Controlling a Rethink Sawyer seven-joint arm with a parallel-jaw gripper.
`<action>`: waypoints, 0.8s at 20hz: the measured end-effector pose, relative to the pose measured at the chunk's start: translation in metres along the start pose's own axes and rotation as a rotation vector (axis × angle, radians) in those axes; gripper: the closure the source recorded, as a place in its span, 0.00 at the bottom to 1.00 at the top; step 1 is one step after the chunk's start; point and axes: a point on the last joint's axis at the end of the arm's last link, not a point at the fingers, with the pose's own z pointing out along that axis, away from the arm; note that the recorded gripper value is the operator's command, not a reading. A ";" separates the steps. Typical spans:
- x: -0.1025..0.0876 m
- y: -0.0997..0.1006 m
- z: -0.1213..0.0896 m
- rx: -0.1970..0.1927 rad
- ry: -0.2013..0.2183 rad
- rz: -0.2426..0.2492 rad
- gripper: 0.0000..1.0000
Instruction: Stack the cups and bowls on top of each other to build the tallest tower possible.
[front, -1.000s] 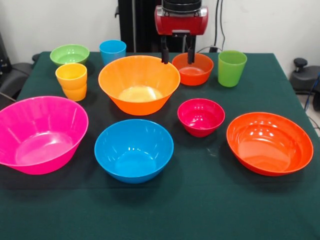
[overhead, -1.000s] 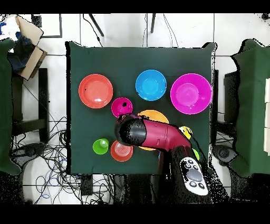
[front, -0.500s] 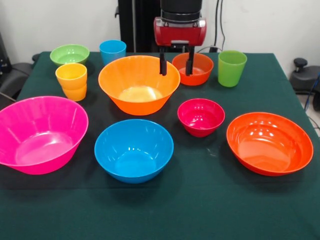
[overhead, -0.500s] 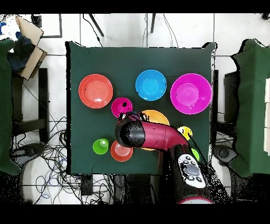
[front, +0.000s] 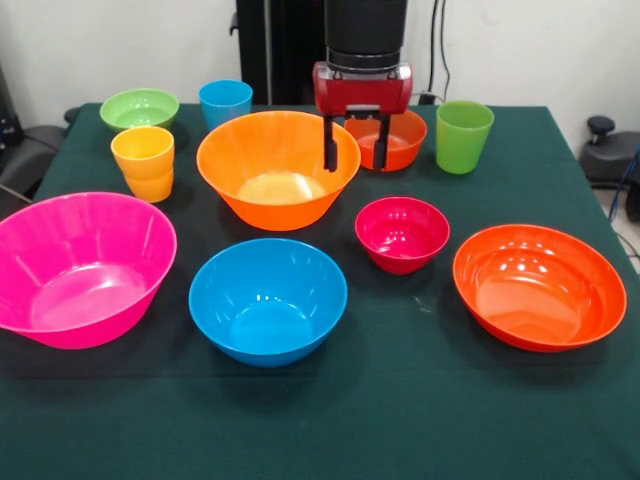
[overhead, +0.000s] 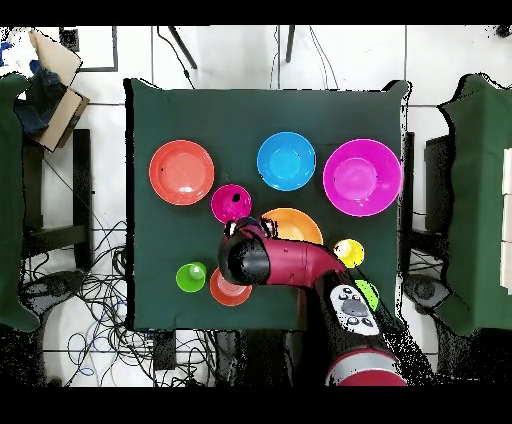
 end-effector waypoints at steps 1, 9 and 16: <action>0.002 0.001 0.003 -0.001 -0.002 -0.006 0.00; 0.020 0.006 0.017 -0.010 -0.015 -0.042 0.00; 0.035 0.010 0.029 -0.021 -0.008 -0.070 0.00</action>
